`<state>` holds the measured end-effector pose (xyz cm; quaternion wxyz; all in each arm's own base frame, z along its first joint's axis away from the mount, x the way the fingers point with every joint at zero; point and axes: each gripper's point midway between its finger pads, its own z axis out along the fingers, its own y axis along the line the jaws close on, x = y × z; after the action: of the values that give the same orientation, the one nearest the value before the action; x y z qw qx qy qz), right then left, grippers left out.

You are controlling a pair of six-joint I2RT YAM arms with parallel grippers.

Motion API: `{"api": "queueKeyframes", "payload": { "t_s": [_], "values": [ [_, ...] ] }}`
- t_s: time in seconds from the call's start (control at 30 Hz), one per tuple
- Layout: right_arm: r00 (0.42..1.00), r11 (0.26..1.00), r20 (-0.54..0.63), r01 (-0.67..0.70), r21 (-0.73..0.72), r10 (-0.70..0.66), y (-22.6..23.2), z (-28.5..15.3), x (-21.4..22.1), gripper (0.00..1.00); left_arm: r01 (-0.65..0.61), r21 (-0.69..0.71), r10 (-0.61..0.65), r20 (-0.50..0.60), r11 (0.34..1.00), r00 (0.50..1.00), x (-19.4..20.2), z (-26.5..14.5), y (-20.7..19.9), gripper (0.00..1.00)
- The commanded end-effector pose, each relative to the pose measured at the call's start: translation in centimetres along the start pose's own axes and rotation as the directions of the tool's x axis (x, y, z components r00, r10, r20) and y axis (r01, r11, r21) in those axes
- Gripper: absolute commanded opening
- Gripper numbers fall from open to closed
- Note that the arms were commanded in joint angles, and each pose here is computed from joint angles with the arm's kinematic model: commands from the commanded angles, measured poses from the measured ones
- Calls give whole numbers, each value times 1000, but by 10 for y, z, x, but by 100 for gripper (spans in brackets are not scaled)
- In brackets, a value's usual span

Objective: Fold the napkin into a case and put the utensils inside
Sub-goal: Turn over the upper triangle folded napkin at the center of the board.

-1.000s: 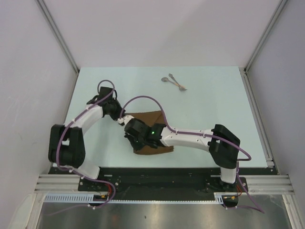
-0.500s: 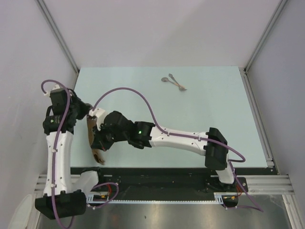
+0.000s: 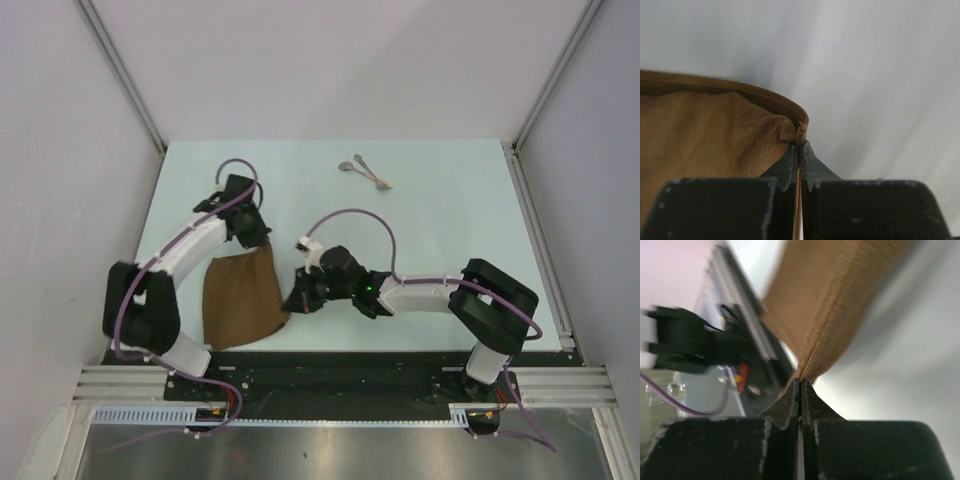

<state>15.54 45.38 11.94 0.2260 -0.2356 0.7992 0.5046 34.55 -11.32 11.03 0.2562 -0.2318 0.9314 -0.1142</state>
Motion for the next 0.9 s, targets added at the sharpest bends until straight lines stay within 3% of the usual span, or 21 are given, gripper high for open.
{"api": "queueKeyframes", "payload": {
  "t_s": [0.0,0.27,0.5,0.57,0.6,0.63,0.7,0.73,0.87],
  "values": [
    [987,982,-146,-97,-163,73,1,-51,61,0,2,180,-50,260,984,964,-59,23,-78,0],
    [978,987,-143,-160,-21,155,-60,-81,88,0,-90,193,64,134,977,989,-6,85,-130,0],
    [970,973,-135,-184,139,203,-97,-90,98,0,-162,266,136,112,950,984,13,89,-156,2],
    [960,956,-142,-211,202,241,-108,-96,102,4,-202,272,180,104,941,978,14,84,-159,21],
    [960,944,-130,-211,252,249,-116,-98,101,13,-220,297,194,115,929,974,10,73,-168,28],
    [960,939,-128,-208,275,250,-119,-99,98,15,-256,281,234,111,925,966,11,67,-165,43],
    [966,929,-121,-181,322,230,-121,-105,91,27,-294,289,269,126,911,955,6,49,-171,58],
    [968,924,-109,-178,339,227,-123,-108,88,31,-324,273,300,129,906,945,4,34,-166,63],
    [966,898,-65,-209,387,252,-131,-124,71,42,-412,264,382,156,872,911,19,-7,-144,63]
  ]
}}
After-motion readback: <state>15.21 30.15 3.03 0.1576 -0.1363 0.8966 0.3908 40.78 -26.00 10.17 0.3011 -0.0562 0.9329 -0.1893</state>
